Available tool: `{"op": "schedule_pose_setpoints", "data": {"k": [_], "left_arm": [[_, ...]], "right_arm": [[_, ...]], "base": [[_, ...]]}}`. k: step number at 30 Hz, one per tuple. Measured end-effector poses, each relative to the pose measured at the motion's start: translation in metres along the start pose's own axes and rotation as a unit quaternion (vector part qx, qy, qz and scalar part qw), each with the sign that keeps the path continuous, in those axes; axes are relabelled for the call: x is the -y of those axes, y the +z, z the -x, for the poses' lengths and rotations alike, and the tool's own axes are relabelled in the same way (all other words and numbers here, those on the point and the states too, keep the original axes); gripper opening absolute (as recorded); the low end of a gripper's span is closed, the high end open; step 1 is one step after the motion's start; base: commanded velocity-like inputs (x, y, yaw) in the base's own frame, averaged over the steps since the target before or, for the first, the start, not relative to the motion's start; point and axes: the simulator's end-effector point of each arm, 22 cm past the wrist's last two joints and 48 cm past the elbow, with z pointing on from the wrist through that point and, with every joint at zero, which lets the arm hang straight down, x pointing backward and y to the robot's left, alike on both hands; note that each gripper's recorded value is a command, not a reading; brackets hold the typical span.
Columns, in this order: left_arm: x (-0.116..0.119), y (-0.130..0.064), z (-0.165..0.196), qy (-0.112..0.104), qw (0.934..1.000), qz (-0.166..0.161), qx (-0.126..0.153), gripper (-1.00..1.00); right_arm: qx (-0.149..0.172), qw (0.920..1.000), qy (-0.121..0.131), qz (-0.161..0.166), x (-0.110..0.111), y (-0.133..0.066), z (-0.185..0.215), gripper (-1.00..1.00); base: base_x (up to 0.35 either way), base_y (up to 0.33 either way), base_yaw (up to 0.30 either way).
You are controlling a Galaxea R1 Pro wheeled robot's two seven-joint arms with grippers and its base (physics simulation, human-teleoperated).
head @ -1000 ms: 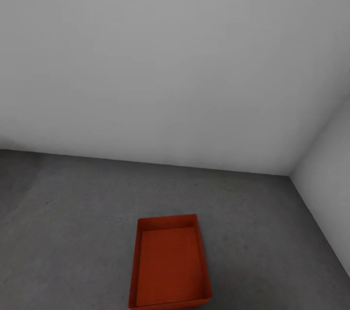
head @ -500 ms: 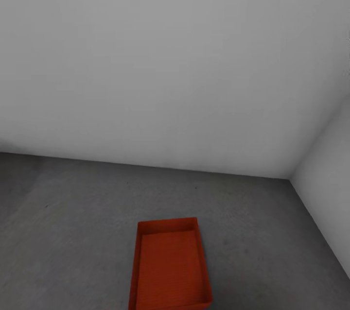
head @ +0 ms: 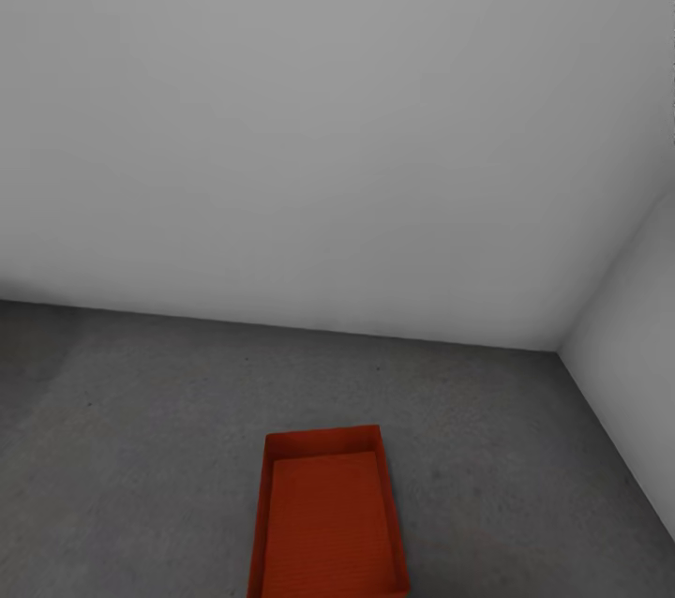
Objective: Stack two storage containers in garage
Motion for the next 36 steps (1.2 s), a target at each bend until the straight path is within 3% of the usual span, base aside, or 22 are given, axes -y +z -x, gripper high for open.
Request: {"op": "schedule_pose_setpoints", "data": {"k": [27, 36], "left_arm": [[0.003, -0.005, 0.017, -0.003, 0.9998, -0.004, 0.021, 1.00], [0.003, -0.007, 0.023, -0.004, 0.9996, -0.005, 0.028, 1.00]], "right_arm": [[0.019, 0.9998, 0.002, 0.004, -0.007, -0.004, 0.014, 1.00], [0.022, 0.9995, -0.023, 0.008, -0.012, -0.006, 0.007, 1.00]], "base": [[0.000, 0.000, 0.000], [0.000, 0.000, 0.000]]}}
